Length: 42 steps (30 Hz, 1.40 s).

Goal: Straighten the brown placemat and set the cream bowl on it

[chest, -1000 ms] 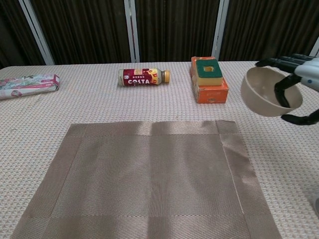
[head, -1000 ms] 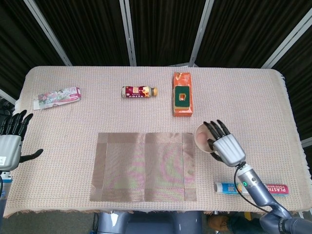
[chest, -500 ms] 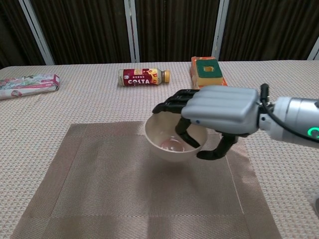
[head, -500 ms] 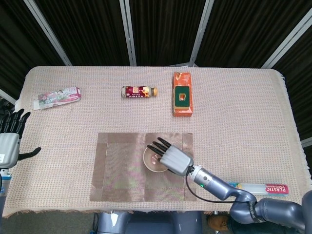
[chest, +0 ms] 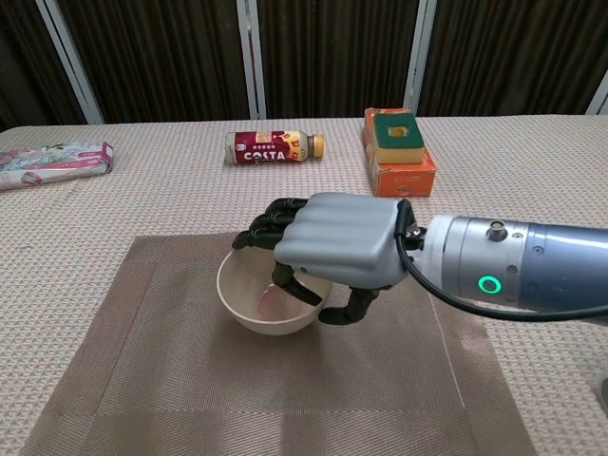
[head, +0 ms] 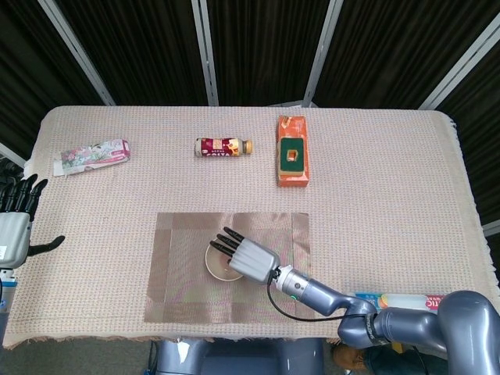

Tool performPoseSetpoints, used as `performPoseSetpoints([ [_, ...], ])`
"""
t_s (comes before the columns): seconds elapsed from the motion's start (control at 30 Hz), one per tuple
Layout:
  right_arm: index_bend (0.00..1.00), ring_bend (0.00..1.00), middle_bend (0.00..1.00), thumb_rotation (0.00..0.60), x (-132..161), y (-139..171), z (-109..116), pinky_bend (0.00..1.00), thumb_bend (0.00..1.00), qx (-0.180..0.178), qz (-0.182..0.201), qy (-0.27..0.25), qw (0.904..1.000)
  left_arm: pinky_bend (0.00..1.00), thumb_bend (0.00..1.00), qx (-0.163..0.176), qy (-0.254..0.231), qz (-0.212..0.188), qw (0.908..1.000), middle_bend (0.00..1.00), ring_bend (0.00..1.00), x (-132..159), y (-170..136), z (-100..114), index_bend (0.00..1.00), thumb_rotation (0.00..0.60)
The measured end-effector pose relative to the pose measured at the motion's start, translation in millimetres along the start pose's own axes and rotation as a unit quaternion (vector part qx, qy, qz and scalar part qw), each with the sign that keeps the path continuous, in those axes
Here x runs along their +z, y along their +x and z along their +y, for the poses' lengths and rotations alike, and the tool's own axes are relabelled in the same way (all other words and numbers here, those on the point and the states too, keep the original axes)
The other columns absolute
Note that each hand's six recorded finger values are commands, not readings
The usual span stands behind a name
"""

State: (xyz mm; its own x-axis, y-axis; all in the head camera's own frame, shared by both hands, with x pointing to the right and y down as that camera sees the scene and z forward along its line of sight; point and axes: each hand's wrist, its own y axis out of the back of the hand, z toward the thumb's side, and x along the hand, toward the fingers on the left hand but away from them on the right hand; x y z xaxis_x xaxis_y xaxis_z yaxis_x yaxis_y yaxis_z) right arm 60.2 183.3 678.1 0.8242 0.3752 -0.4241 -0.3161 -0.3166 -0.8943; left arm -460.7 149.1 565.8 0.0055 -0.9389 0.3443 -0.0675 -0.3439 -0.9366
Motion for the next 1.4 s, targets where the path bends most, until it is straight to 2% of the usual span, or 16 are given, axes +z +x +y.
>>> performPoseSetpoints([
  [0.1,0.64,0.0,0.05,0.6,1,-1,-3,0.0,0.26,0.001,0.0,-0.004,1.0,0.0,0.01,0.0,0.001,0.0,1.0,0.0,0.0,0,0,0,0.0,0.6],
  [0.13,0.58,0.0,0.05,0.6,1,-2,-3,0.0,0.21,0.0,0.0,-0.005,1.0,0.0,0.01,0.0,0.0,0.0,1.0,0.0,0.0,0,0,0,0.0,0.6],
  [0.2,0.38,0.0,0.05,0.6,1,-3,-4,0.0,0.07,-0.003,-0.001,-0.003,1.0,0.0,0.01,-0.001,0.001,0.0,1.0,0.0,0.0,0,0,-1,0.0,0.6],
  [0.23,0.24,0.0,0.04,0.6,1,-3,-4,0.0,0.01,-0.005,-0.002,-0.002,1.0,0.0,0.01,-0.001,0.001,0.0,1.0,0.0,0.0,1,0,-1,0.0,0.6],
  [0.3,0.09,0.0,0.04,0.6,1,-3,-4,0.0,0.0,-0.009,-0.003,-0.001,1.0,0.0,0.01,-0.001,0.001,0.0,1.0,0.0,0.0,1,-1,-1,0.0,0.6],
  [0.37,0.02,0.0,0.03,0.6,1,-2,-3,0.0,0.0,-0.013,-0.004,-0.003,0.9999,0.0,0.01,-0.001,0.002,0.0,1.0,0.0,0.0,1,-1,-1,0.0,0.6],
  [0.53,0.0,0.0,0.02,0.6,2,4,6,0.0,0.0,-0.027,-0.004,-0.003,0.9996,0.0,0.01,-0.001,0.002,-0.002,1.0,0.0,0.0,2,-2,-1,0.0,0.6],
  [0.7,0.0,0.0,0.02,0.6,-10,22,19,0.0,0.0,-0.047,-0.018,0.004,0.9987,0.0,0.01,0.004,0.001,-0.006,1.0,0.0,0.0,3,-5,1,0.0,0.6],
  [0.9,0.0,0.0,0.01,0.6,-43,69,33,0.0,0.0,-0.07,-0.066,0.02,0.9952,0.0,0.01,0.009,0.0,-0.009,0.9999,0.0,0.0,4,-12,4,0.0,0.6],
  [1.0,0.0,0.0,0.0,0.6,-66,106,37,0.0,0.0,-0.079,-0.109,0.026,0.9906,0.0,0.01,0.013,0.002,-0.008,0.9999,0.0,0.0,3,-19,4,0.0,0.6],
  [1.1,0.0,0.0,0.0,0.6,-87,148,38,0.0,0.0,-0.092,-0.167,0.013,0.9816,0.0,0.01,0.024,0.008,-0.004,0.9997,0.0,0.0,-1,-25,5,0.0,0.6],
  [1.2,0.0,0.0,0.0,0.6,-106,192,37,0.0,0.0,-0.11,-0.236,-0.018,0.9654,0.0,0.01,0.028,0.012,0.004,0.9995,0.0,0.0,-7,-32,1,0.0,0.6],
  [1.33,0.0,0.0,0.0,0.6,-125,254,25,0.0,0.0,-0.129,-0.335,-0.074,0.9306,0.0,0.01,0.02,0.009,0.01,0.9997,0.0,0.0,-13,-43,-4,0.0,0.6],
  [1.4,0.0,0.0,0.0,0.6,-127,277,18,0.0,0.0,-0.132,-0.368,-0.094,0.9154,0.0,0.01,0.017,0.007,0.011,0.9998,0.0,0.0,-15,-47,-5,0.0,0.6],
])
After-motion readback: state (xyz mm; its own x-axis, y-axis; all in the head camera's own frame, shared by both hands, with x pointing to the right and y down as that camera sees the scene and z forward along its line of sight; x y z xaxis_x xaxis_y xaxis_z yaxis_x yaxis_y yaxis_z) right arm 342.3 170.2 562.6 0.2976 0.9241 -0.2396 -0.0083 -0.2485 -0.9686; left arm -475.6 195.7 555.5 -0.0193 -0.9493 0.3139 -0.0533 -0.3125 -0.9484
